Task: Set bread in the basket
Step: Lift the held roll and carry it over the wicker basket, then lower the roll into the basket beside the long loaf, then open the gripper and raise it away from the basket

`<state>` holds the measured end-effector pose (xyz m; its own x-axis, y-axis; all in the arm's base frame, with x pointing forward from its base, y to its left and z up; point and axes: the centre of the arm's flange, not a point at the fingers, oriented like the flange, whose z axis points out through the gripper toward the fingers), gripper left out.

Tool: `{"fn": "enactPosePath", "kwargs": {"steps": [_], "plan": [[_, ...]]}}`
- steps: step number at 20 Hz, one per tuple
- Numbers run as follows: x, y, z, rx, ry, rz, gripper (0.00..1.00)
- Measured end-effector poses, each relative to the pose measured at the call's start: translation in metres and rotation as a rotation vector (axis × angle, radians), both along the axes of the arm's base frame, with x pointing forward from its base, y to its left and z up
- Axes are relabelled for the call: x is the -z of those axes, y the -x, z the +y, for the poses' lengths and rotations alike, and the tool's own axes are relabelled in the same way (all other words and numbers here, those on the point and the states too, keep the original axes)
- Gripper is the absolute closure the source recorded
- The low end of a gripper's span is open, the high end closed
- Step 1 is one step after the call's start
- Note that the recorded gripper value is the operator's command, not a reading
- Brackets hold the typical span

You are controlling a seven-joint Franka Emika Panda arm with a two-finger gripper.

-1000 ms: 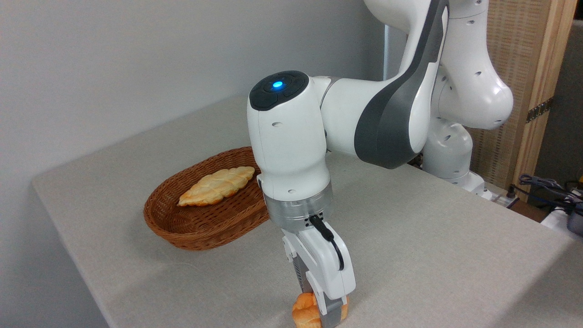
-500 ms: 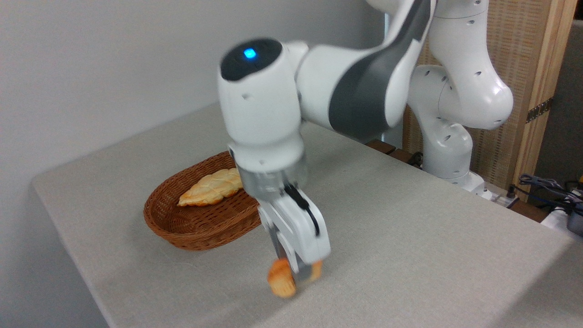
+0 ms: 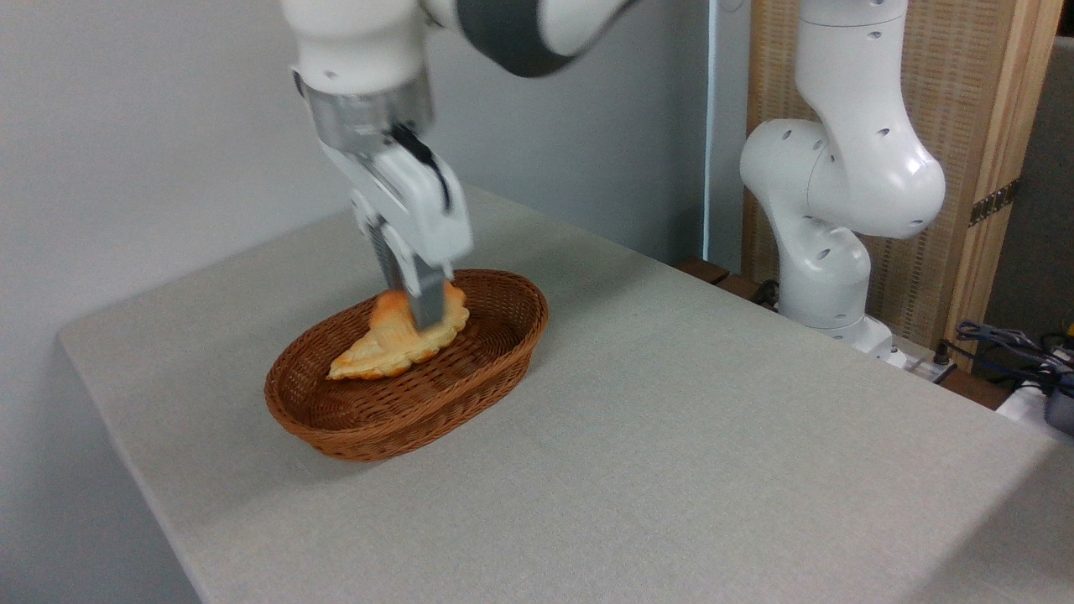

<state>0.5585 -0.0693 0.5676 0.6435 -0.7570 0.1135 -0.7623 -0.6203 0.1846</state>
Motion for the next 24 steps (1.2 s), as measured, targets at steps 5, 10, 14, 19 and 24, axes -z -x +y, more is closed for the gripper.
{"fn": "enactPosePath", "kwargs": {"steps": [5,10,14,19,24], "plan": [[0.012,0.004,-0.067,0.023,-0.012,-0.003,0.11],[0.059,-0.015,-0.059,-0.003,-0.021,-0.037,0.00],[0.087,-0.016,-0.075,0.017,-0.019,-0.049,0.00],[0.086,-0.014,-0.080,0.026,-0.019,-0.051,0.00],[0.056,-0.012,-0.063,0.009,-0.043,-0.094,0.00]]}}
